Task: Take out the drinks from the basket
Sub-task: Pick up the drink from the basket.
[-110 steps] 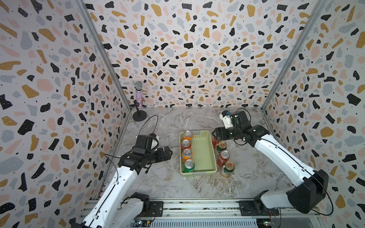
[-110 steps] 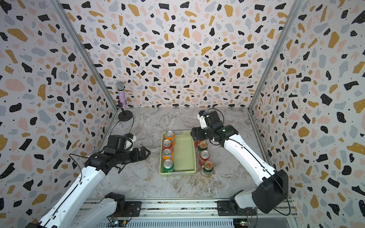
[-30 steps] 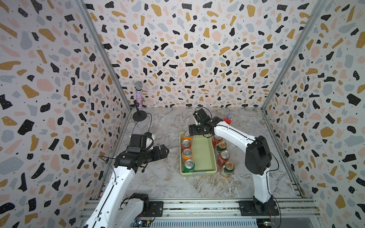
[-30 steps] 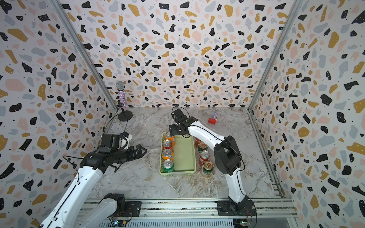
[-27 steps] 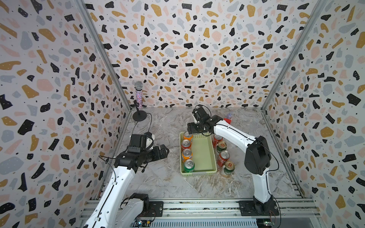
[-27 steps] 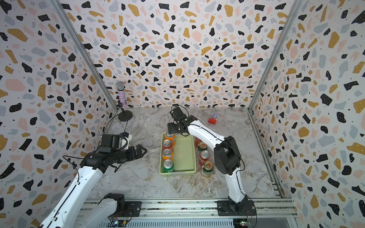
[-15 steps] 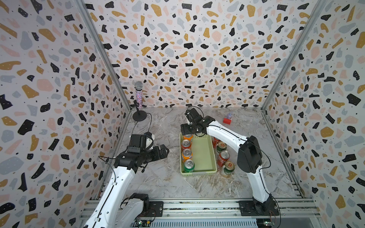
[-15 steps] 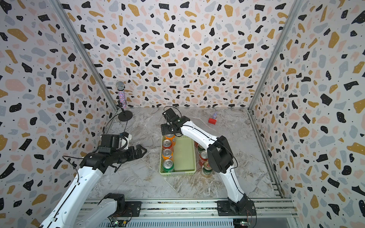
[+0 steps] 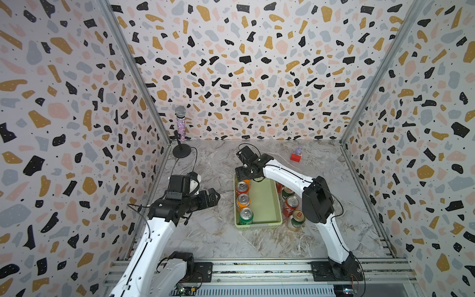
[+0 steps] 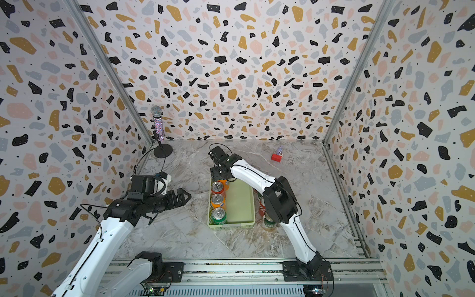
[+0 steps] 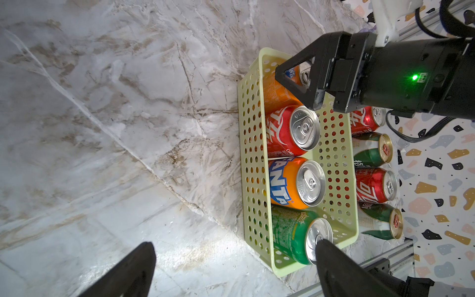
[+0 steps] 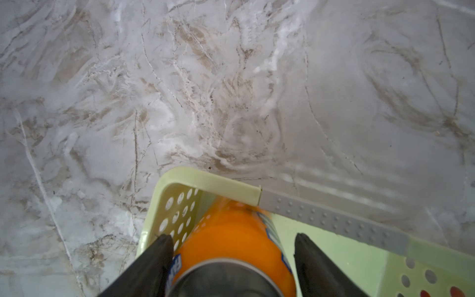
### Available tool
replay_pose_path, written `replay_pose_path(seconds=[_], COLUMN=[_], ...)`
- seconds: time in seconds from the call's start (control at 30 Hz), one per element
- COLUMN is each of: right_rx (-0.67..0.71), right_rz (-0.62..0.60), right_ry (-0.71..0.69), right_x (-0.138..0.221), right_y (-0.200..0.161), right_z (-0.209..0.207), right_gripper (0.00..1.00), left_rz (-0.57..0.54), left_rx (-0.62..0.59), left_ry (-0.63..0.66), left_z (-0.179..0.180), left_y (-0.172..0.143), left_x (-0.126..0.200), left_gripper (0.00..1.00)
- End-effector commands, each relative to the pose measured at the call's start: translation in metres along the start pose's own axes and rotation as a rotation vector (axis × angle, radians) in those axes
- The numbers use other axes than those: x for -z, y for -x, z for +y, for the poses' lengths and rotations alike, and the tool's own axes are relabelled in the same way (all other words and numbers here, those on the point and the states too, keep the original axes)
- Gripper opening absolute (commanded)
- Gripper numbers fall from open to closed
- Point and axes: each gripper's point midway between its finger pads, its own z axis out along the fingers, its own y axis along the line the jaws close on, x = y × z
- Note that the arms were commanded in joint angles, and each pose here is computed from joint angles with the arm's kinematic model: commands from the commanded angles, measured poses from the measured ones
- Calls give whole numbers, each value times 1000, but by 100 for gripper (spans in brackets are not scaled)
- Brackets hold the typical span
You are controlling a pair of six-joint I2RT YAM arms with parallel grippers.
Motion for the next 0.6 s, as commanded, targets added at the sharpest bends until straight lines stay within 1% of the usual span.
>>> replay_pose_path(seconds=[0.0, 0.43, 0.57], right_rx=[-5, -9, -8], right_rz=[-1, 46, 50], right_ry=[-30, -85, -77], right_x=[15, 11, 11], right_y=[3, -17, -18], right_z=[-3, -17, -17], right_gripper=[77, 75, 71], left_rz=[-28, -27, -28], left_rx=[-14, -11, -13], left_ry=[-26, -26, -27], left_z=[-4, -4, -4], left_y=[5, 5, 5], left_x=[2, 2, 2], left_gripper=[100, 100, 100])
